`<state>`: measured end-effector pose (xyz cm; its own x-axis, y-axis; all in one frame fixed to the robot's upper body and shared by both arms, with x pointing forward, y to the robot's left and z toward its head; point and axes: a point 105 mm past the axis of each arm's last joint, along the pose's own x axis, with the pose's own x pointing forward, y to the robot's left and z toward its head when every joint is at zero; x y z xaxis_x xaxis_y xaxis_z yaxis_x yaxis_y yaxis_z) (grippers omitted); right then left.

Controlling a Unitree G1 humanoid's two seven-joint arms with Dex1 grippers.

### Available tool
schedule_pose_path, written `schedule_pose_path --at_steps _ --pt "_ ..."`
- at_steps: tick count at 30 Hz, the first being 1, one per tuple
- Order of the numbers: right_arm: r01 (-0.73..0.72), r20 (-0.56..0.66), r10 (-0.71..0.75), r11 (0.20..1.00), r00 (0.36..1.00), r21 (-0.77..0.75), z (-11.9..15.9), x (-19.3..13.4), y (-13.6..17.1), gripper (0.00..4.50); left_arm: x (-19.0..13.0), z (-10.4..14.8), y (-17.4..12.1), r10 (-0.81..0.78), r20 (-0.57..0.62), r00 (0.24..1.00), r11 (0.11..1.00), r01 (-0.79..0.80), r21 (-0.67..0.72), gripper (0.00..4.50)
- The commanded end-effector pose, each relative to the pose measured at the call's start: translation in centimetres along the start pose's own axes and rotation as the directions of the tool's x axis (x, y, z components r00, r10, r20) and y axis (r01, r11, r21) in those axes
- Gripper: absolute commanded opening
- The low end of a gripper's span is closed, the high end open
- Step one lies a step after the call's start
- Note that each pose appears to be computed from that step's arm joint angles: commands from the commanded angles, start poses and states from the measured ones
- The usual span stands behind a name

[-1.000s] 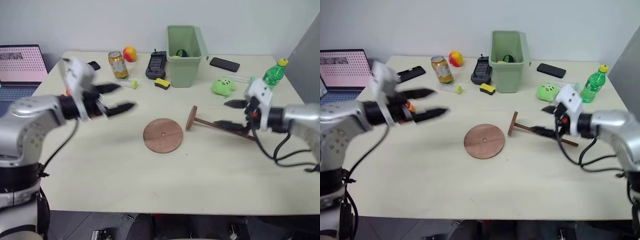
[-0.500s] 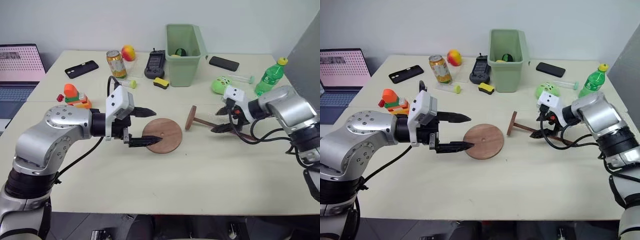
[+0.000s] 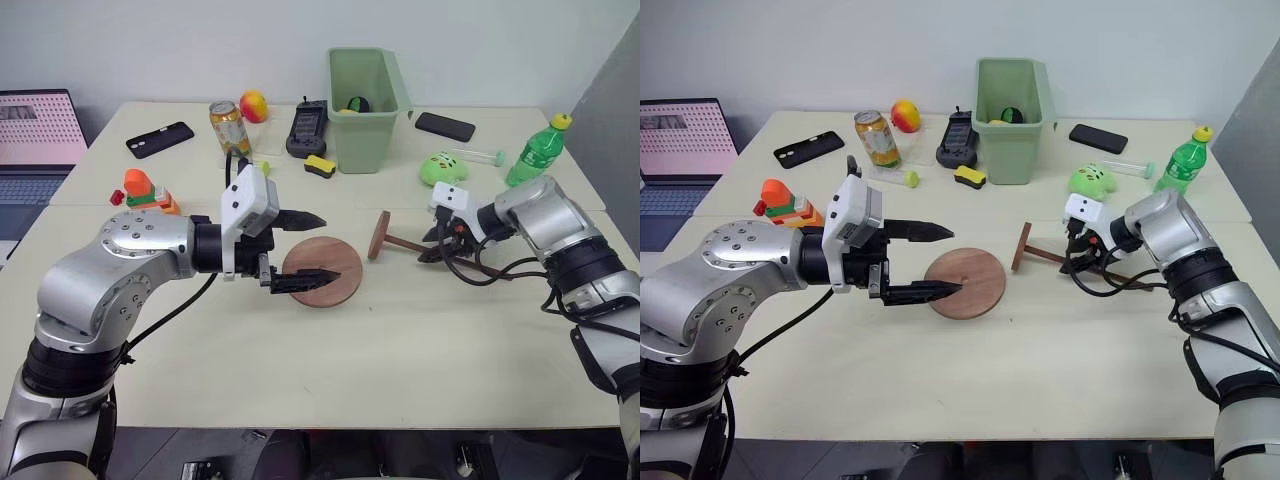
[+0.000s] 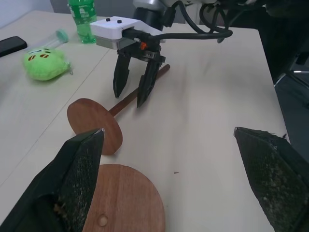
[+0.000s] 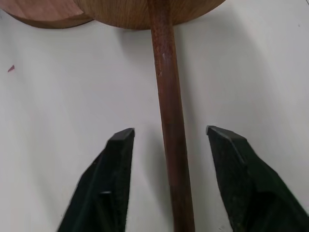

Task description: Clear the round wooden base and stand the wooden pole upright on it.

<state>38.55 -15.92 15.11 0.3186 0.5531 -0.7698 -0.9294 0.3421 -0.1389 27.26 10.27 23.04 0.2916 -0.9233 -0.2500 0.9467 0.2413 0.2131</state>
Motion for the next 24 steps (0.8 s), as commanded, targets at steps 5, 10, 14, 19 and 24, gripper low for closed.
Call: schedule_pose_path --at_steps 5,10,14,19,24 --pt "-0.008 -0.008 0.007 0.999 1.0 -0.036 0.2 -0.6 0.0 0.37 0.1 1.3 -0.5 -0.012 0.031 0.999 0.999 0.011 0.046 4.5" --pt "0.0 -0.001 0.0 0.999 1.0 -0.035 0.4 -0.6 -0.3 0.17 0.0 1.3 -0.3 -0.007 0.036 0.999 0.999 0.005 0.045 4.5" --pt "-0.057 0.242 0.054 0.998 0.969 0.008 5.6 -2.4 0.3 0.17 -1.0 1.7 0.9 0.097 0.106 0.99 0.994 -0.101 0.032 4.5" --pt "-0.039 0.695 0.005 0.999 0.719 0.034 14.1 -6.4 1.8 0.17 -3.4 0.5 0.4 0.351 0.279 0.894 0.936 -0.343 -0.077 4.5" --pt "0.146 0.874 -0.199 0.978 0.443 0.148 17.2 -6.8 3.5 0.17 -3.7 -4.2 -4.8 0.397 0.14 0.907 0.902 -0.357 -0.244 4.5"
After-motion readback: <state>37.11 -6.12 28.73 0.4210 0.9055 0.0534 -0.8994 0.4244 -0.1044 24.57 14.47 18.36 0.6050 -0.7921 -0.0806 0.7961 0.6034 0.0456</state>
